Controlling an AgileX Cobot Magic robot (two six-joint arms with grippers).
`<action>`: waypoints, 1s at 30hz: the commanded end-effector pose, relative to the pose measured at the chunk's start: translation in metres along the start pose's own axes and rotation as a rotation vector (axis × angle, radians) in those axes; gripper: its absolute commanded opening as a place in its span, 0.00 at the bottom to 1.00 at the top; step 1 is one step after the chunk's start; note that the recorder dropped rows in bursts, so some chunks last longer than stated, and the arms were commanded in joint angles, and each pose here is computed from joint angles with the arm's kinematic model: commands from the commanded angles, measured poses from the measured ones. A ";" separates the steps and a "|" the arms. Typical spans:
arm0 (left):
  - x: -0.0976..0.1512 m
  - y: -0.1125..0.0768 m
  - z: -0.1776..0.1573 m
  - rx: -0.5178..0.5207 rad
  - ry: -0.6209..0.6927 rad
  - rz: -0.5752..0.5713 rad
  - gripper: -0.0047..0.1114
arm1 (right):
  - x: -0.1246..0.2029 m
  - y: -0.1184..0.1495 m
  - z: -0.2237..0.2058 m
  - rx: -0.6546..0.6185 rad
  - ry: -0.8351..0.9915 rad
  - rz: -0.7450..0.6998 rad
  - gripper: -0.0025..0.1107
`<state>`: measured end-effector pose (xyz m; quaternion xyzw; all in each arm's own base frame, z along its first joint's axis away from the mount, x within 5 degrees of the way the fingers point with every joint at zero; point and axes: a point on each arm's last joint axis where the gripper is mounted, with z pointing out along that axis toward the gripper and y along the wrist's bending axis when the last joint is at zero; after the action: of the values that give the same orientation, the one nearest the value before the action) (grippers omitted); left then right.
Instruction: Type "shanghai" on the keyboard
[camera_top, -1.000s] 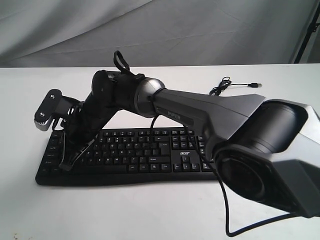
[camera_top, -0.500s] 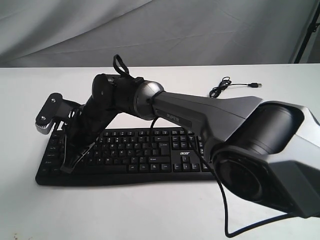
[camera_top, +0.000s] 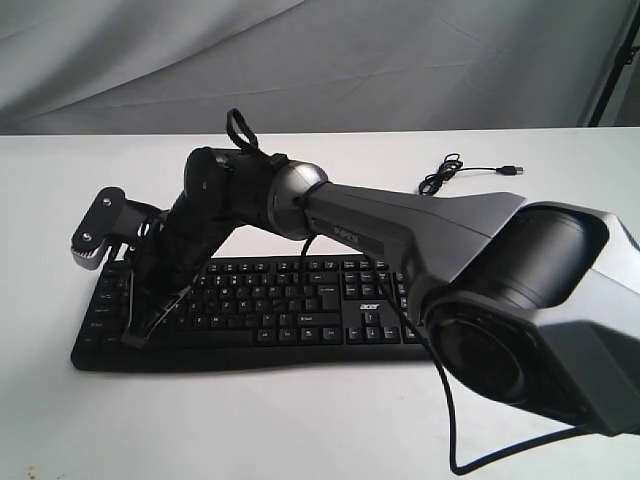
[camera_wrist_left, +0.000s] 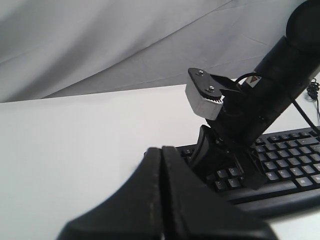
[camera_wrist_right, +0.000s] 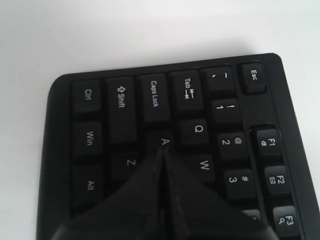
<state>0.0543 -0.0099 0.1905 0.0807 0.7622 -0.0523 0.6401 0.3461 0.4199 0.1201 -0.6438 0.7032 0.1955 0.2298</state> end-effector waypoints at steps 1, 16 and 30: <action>0.001 0.000 0.000 0.004 -0.004 -0.001 0.04 | -0.002 0.001 -0.003 -0.007 0.004 0.001 0.02; 0.001 0.000 0.000 0.004 -0.004 -0.001 0.04 | 0.003 0.000 0.004 -0.009 0.012 0.003 0.02; 0.001 0.000 0.000 0.004 -0.004 -0.001 0.04 | -0.016 -0.005 -0.036 0.047 -0.011 -0.027 0.02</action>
<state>0.0543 -0.0099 0.1905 0.0807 0.7622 -0.0523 0.6401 0.3469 0.4169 0.1461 -0.6488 0.6964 0.1801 0.2484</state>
